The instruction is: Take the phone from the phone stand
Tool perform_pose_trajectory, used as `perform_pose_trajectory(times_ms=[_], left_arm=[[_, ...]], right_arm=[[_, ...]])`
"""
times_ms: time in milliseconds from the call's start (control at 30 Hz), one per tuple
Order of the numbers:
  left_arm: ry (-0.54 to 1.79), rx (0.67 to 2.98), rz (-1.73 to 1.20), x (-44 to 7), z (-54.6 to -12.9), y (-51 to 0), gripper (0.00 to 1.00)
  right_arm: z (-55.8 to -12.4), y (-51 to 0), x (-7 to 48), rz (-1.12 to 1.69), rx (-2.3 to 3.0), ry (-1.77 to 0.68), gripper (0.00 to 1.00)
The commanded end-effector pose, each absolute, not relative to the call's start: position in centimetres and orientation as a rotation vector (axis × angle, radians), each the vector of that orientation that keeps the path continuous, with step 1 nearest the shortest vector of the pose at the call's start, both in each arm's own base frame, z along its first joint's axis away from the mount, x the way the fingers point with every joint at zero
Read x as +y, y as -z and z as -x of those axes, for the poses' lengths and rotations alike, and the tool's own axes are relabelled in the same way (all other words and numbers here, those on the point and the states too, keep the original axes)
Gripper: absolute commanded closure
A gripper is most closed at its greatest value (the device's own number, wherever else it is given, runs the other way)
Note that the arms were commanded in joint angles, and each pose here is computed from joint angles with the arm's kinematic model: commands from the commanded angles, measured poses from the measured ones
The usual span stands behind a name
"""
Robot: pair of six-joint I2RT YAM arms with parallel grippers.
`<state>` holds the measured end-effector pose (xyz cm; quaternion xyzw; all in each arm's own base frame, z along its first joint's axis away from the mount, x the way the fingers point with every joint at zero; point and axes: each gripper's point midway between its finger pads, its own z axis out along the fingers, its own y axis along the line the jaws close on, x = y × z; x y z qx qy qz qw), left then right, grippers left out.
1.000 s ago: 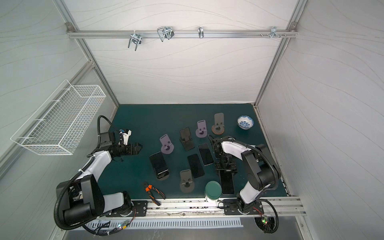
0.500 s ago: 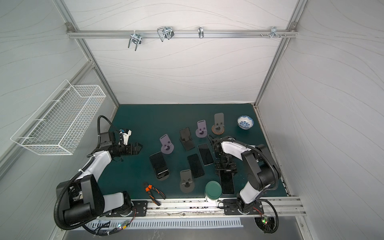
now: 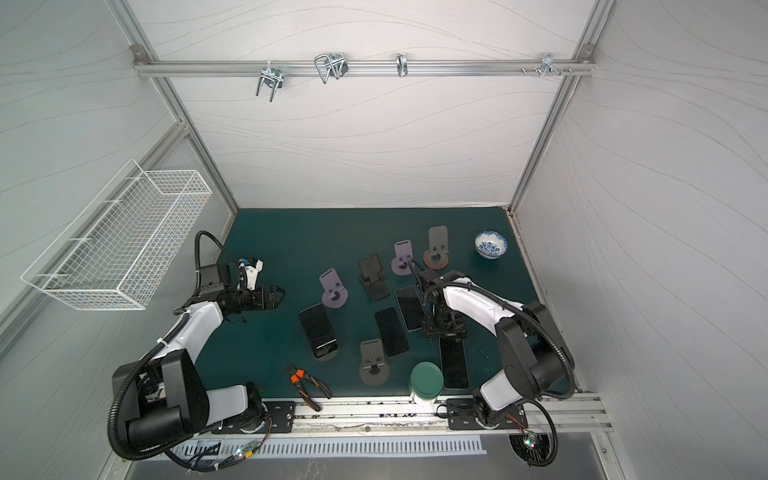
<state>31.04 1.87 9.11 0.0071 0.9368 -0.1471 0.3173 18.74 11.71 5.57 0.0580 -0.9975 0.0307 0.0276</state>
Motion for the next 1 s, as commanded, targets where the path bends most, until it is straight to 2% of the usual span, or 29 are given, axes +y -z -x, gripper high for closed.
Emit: perform_pose_trajectory(times_ms=[0, 333, 567, 833, 967], left_arm=[[0.360, 2.415, -0.064, 2.1, -31.8, -10.7, 0.03], [0.351, 2.413, -0.061, 2.4, -31.8, -10.8, 0.03], [0.354, 2.418, -0.056, 2.4, -31.8, -10.6, 0.03], [0.353, 2.426, -0.054, 2.5, -31.8, -10.5, 0.03], [0.354, 2.427, -0.054, 2.4, -31.8, -10.5, 0.03]], right_arm=[[-19.1, -9.0, 12.1, -0.231, -3.141, -0.110, 0.20], [-21.6, -18.7, 18.8, -0.499, -3.368, 0.029, 0.18], [-20.7, -24.1, 29.3, -0.798, -3.467, 0.390, 0.16], [-16.8, -25.5, 39.4, -0.915, -3.484, 0.797, 0.09], [-15.7, -24.7, 42.5, -0.980, -3.508, 0.865, 0.06]])
